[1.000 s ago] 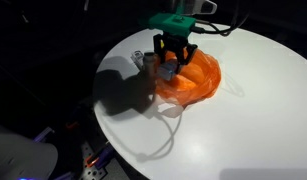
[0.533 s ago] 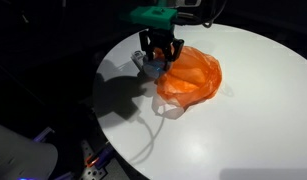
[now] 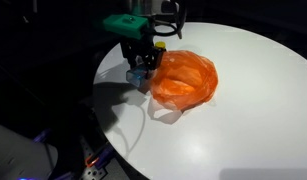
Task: Take the box out of the plastic bag
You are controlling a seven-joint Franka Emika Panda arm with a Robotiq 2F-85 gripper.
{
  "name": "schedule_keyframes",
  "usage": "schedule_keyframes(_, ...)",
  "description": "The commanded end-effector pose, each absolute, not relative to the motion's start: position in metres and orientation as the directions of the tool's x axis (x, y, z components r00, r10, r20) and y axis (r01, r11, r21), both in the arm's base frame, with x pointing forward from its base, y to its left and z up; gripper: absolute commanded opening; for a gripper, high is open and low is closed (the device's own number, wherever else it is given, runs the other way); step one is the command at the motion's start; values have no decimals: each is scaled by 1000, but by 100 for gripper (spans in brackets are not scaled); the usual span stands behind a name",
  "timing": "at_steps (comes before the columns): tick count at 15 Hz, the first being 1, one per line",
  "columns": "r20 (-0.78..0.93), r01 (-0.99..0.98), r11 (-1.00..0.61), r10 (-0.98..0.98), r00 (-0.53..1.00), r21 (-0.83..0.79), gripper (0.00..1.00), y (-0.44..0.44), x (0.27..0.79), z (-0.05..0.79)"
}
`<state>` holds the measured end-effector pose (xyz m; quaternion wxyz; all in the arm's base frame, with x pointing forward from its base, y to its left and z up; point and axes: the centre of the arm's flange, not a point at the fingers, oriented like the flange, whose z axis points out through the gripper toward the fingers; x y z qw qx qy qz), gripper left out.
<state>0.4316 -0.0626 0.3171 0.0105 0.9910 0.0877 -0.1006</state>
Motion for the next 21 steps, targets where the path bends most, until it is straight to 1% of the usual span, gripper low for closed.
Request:
schedule_keyframes(1,-184,175,-984,167,969,28,39,-60,411,308)
schedule_keyframes(11,-172,184,-981,172,970,57,39,-76,416,269)
schedule_keyframes(12,-171,187,-980,174,970,62,89,-76,416,268)
schedule_keyframes(13,-167,186,-980,173,971,66,91,-75,416,270)
schedule_keyframes(14,-165,187,-980,174,971,68,97,-74,415,275)
schedule_keyframes(15,-168,179,-982,166,972,67,100,-73,414,282)
schedule_keyframes(21,-159,110,-991,96,983,79,100,-72,410,319)
